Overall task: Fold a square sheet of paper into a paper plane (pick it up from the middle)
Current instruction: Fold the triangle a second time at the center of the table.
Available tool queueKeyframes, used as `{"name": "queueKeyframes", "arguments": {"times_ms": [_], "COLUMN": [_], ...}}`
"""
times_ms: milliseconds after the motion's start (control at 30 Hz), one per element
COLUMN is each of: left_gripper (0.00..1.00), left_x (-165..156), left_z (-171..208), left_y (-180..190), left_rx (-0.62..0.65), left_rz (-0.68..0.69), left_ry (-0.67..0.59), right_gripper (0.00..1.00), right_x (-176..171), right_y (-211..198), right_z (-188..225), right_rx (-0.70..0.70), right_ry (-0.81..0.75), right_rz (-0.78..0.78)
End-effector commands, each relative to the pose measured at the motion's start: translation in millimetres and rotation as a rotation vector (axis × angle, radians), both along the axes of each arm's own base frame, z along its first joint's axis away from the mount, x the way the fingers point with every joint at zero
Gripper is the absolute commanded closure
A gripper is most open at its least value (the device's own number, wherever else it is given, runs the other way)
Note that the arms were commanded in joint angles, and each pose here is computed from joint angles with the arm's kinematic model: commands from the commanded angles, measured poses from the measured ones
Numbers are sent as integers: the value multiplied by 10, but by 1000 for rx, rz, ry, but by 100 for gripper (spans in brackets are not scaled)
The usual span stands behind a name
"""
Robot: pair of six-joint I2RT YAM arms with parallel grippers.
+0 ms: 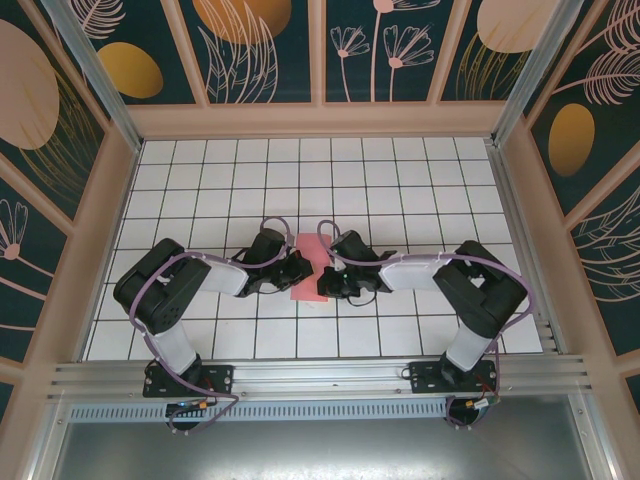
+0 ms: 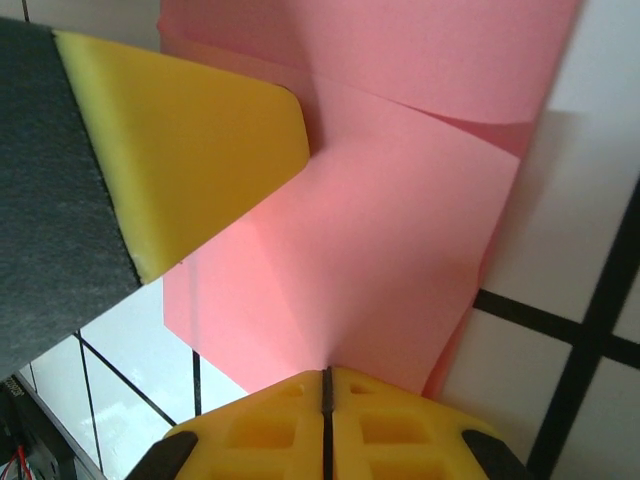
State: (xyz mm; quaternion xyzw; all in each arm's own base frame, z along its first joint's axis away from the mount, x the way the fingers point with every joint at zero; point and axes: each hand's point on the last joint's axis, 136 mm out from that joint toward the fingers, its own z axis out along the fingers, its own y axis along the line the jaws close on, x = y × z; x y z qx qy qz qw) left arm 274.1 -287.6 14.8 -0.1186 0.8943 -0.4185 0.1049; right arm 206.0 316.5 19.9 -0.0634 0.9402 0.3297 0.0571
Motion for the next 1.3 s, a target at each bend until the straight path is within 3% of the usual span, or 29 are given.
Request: {"name": "queueKeyframes", "arguments": {"times_ms": [0,300,567,1267], "left_gripper": [100,100,100,100], "left_x": [-113,-109,-108,-128], "left_z": [-234,-233,-233,-284], "left_y": [132,123,123,158], "left_rx": [74,71,72,88], "left_rz": [2,0,-1,4], "left_ry": [53,54,54,58], "right_gripper": [89,89,89,88], "right_x": [15,-54,-52,-255], "right_y": [10,171,-44,-236], "right_z": [198,165,-118,-183], "right_rx": [-6,-29,-144,-40], "right_ry": [-43,-50,-24,79], "right_rz": [21,72,32,-37]}}
